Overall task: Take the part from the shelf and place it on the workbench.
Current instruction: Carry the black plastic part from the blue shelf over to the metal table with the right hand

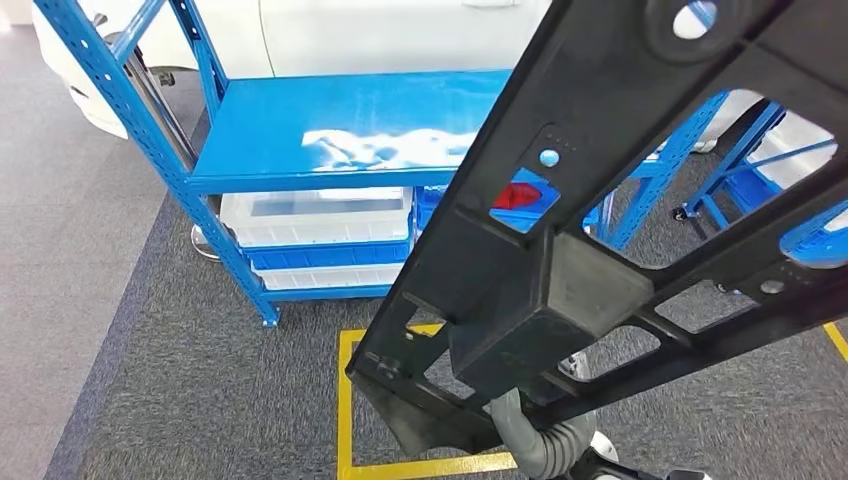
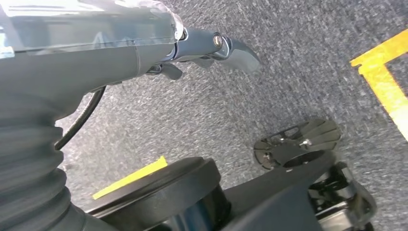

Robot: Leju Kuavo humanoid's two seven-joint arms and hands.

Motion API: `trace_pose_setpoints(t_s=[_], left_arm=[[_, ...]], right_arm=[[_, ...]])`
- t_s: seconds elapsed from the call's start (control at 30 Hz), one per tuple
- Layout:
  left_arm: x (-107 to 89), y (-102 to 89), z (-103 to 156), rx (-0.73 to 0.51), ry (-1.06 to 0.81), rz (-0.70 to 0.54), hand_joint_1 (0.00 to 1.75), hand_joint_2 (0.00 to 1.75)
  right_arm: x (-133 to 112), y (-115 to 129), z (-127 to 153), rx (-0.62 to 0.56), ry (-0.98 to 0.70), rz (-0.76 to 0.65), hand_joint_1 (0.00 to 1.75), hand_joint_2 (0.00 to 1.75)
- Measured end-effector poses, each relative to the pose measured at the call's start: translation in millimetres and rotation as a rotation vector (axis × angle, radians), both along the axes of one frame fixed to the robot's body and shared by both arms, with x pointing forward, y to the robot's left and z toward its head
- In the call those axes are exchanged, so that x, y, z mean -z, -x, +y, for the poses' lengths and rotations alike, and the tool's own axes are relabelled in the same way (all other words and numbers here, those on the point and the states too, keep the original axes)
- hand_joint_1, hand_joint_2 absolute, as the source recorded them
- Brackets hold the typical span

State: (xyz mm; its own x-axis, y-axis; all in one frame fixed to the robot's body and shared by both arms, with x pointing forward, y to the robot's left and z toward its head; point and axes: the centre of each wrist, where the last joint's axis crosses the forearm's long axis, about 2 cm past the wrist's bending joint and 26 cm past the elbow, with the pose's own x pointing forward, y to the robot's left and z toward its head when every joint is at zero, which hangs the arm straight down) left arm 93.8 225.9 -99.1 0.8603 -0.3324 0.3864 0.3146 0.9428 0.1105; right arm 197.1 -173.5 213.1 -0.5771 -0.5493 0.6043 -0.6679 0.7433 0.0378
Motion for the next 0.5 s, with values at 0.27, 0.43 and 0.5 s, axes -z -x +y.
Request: trace_pose_setpoints(t_s=[0.27, 0.43, 0.5], left_arm=[[-0.1, -0.8, 0.5, -0.003, -0.003, -0.008, 0.00, 1.75], [0.5, 0.8, 2.6, 0.003, -0.011, -0.001, 0.00, 1.75], [0.4, 0.8, 2.2, 0.006, -0.010, 0.000, 0.00, 1.75]], right_arm=[[4.2, 0.2, 0.7, -0.036, -0.003, 0.039, 1.75, 1.75], [4.3, -0.2, 0.2, -0.033, -0.003, 0.042, 1.75, 1.75], [4.4, 0.0, -0.5, -0.027, -0.003, 0.045, 1.75, 1.75]])
